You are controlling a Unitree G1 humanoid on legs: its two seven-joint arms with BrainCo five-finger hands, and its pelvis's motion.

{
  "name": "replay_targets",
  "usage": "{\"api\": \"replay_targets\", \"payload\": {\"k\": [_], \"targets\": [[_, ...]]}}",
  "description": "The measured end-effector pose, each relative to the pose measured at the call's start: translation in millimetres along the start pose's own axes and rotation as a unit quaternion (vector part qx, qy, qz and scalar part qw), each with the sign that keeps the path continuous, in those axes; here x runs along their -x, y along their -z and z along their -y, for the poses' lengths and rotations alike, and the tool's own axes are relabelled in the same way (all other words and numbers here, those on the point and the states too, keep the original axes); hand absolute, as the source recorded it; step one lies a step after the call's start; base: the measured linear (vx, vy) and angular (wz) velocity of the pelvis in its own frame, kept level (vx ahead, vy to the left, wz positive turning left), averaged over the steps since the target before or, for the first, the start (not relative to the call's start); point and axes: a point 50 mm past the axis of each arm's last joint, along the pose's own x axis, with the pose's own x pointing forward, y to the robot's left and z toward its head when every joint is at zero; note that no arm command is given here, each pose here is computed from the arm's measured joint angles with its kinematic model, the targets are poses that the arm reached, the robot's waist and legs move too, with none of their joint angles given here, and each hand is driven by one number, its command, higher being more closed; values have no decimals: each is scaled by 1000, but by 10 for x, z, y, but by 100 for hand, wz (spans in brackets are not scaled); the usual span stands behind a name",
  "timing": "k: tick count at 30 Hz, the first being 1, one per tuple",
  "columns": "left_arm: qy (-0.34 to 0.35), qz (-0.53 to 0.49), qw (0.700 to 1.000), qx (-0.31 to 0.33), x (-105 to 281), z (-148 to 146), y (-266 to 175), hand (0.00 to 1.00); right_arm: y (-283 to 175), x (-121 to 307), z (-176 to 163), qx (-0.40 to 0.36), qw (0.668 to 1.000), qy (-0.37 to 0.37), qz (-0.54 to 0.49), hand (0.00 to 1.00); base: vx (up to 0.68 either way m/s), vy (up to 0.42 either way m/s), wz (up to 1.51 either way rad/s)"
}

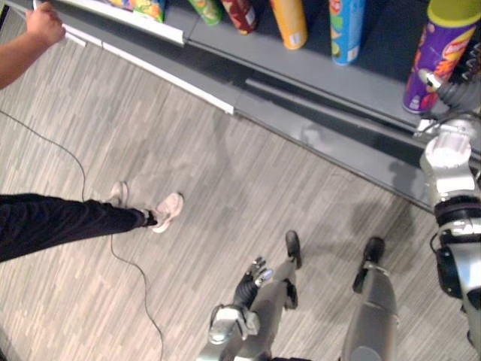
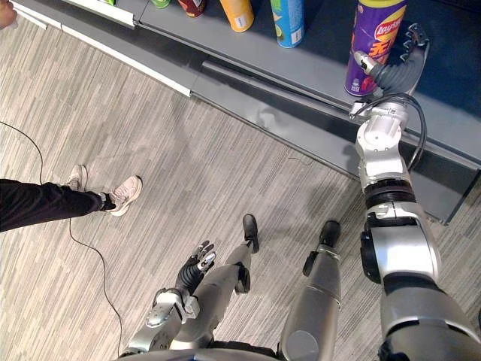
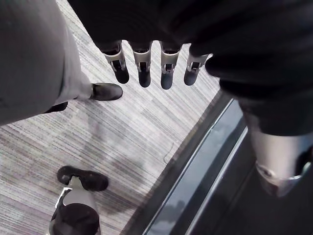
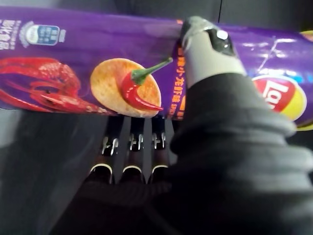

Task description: Put the gum and the chips on the shelf.

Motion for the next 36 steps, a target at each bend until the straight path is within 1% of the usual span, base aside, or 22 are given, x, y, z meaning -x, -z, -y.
{"api": "replay_targets", "payload": {"k": [6, 13, 18, 19, 28, 36], "targets": [[6, 6, 1000, 0, -34, 58, -5, 0, -36, -13, 48, -3, 1000, 16, 21, 100, 26, -72, 0], [13, 7, 1000, 6, -54, 168, 13, 0, -102, -37, 95, -20, 997, 57, 43, 100, 11, -66, -4], [13, 9, 1000, 7, -55, 172, 8, 0, -109, -45, 102, -22, 997, 62, 44, 100, 9, -56, -1], [13, 9, 1000, 7, -56, 174, 9, 0, -130, -53, 99, -26, 997, 62, 50, 0, 4, -80, -2], [17, 10, 1000, 13, -67, 231, 9, 0, -172, -64, 66, -38, 997, 36, 56, 0, 21, -51, -4], [17, 11, 1000, 15, -71, 242, 8, 0, -127, -31, 43, -34, 998, 14, 49, 0, 18, -50, -2]]}}
